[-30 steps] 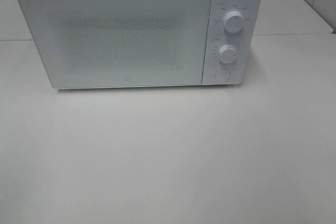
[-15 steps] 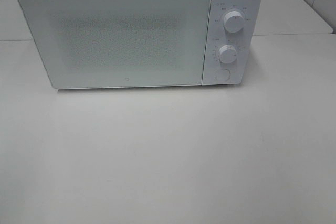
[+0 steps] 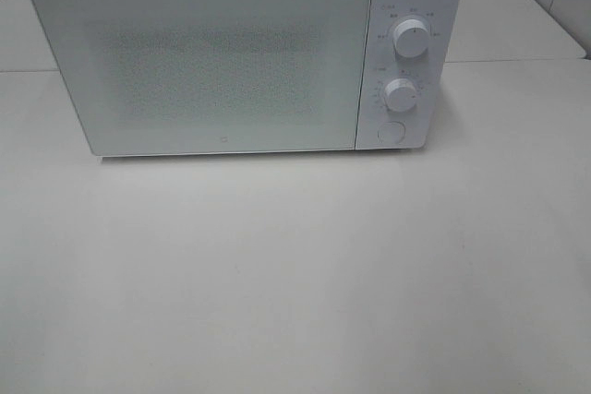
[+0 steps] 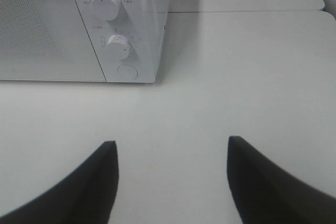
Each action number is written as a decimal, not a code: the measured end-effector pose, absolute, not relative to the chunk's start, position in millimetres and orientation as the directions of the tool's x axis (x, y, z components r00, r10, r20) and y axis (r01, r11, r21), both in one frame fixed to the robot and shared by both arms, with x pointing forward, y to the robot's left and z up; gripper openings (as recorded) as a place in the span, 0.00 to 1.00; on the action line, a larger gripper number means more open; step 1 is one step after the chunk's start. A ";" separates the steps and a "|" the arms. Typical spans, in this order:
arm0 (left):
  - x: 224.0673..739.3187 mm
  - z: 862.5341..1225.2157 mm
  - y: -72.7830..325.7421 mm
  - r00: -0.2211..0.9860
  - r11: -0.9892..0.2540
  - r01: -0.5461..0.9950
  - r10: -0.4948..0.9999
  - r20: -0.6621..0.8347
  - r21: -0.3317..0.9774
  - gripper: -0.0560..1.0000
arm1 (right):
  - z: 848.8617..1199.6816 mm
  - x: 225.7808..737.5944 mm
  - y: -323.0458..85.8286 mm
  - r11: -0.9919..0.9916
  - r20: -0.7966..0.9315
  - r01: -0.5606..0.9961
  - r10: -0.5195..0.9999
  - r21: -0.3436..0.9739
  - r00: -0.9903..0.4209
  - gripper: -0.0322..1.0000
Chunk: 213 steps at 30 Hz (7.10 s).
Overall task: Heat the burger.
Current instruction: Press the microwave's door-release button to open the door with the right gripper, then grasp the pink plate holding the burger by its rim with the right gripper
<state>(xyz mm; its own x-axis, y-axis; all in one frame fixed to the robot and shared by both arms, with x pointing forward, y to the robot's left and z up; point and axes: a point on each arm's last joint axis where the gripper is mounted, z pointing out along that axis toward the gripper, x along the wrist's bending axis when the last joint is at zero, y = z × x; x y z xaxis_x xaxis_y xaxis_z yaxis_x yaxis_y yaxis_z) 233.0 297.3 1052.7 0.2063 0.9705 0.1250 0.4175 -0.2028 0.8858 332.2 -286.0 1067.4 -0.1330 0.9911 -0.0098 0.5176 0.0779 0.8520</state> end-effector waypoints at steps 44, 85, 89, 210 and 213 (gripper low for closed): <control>233.0 1052.7 297.3 0.206 -0.203 0.417 0.970 0.125 0.886 0.05 | 949.0 512.8 -248.3 -0.079 0.162 0.472 0.977 0.878 -0.138 0.03; 233.0 1052.7 297.3 0.206 -0.203 0.417 0.970 0.125 0.886 0.05 | 886.4 527.0 -162.8 -0.499 0.674 0.645 0.738 0.579 -0.034 0.03; 233.0 1052.7 297.3 0.206 -0.203 0.417 0.970 0.125 0.886 0.05 | 887.5 532.1 -171.0 -0.624 0.717 0.570 0.692 0.534 0.085 0.03; 233.0 1052.7 297.3 0.206 -0.203 0.417 0.970 0.125 0.886 0.05 | 852.5 551.3 -176.6 -0.859 0.856 0.380 0.452 0.342 0.252 0.03; 233.0 1052.7 297.3 0.206 -0.203 0.417 0.970 0.125 0.886 0.05 | 852.1 537.8 -181.5 -0.840 0.836 0.404 0.485 0.363 0.257 0.03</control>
<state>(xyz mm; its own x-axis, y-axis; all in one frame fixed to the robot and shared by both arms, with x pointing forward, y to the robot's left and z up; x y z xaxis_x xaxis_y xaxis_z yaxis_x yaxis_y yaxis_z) 233.0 297.3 1052.7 0.2063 0.9705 0.1250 0.4175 -0.2028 0.8858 537.8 -181.5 852.1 0.2565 0.4850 0.8360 0.4041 -0.8396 0.3631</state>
